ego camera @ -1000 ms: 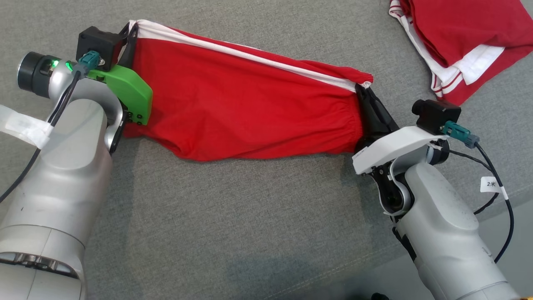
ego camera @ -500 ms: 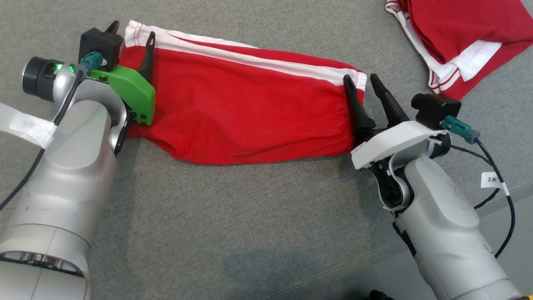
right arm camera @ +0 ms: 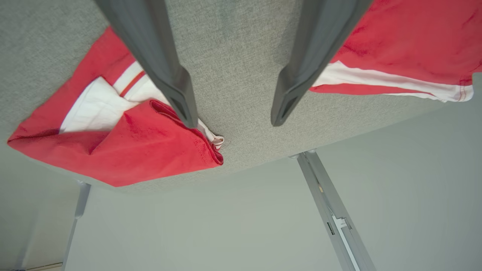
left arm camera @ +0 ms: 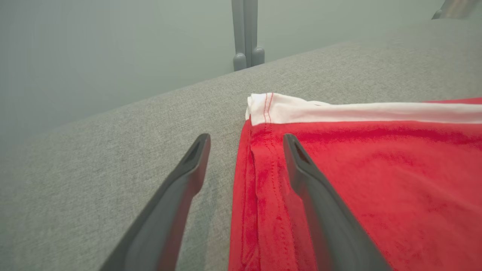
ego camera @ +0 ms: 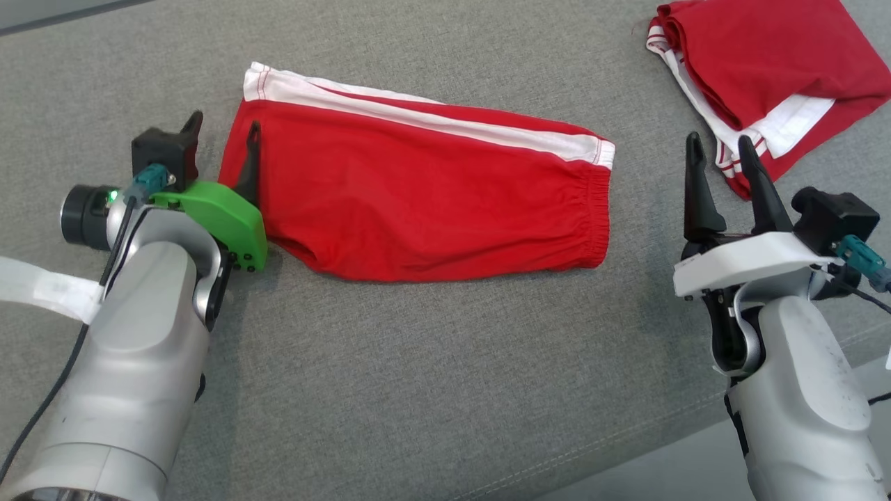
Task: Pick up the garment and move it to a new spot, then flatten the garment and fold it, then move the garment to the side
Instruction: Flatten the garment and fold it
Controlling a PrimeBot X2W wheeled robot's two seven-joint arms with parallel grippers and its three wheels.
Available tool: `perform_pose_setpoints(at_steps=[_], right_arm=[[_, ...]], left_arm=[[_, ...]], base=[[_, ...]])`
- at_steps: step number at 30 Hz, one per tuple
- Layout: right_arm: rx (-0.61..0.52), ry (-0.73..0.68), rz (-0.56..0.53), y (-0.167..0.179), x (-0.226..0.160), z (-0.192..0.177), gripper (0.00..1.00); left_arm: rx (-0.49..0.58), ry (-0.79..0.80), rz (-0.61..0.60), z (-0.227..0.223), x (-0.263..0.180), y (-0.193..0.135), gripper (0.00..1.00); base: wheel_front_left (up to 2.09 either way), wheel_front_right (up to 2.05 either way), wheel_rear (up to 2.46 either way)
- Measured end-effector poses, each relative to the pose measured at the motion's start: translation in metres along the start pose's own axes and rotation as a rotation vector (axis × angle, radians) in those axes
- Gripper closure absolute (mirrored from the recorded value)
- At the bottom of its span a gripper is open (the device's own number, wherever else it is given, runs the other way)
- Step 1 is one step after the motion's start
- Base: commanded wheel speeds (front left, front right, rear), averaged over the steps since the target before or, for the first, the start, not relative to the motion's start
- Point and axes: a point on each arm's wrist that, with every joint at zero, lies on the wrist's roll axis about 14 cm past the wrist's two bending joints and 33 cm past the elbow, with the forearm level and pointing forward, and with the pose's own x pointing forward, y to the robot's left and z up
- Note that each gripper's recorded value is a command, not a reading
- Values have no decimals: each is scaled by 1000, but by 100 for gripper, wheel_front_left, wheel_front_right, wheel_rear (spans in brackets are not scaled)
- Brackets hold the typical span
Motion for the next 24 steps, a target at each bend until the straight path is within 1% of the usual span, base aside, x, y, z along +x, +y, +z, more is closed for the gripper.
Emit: perform_pose_setpoints(at_steps=[5,8,15,19,20,21,23,24], right_arm=[[7,-13,-54,-17,-17,5,0],[7,-9,-79,-26,-26,4,0],[12,-7,-97,-32,-34,5,0],[12,-11,-100,-34,-36,7,0],[12,-12,-100,-34,-37,8,0],[12,-14,-101,-34,-37,9,0],[13,-20,-101,-34,-38,11,0],[16,-23,-101,-34,-38,12,0]], left_arm=[[-42,49,31,-17,-19,4,0],[-70,121,36,-40,-31,1,0],[-97,202,23,-58,-31,-11,0],[-89,236,13,-62,-30,-15,0],[-94,239,9,-62,-29,-17,4],[-93,244,1,-62,-30,-20,49],[-92,246,-7,-61,-31,-23,100],[-92,244,-11,-60,-32,-26,100]], base=[[0,0,0],[0,0,0],[0,0,0],[0,0,0],[0,0,0],[0,0,0],[0,0,0],[0,0,0]])
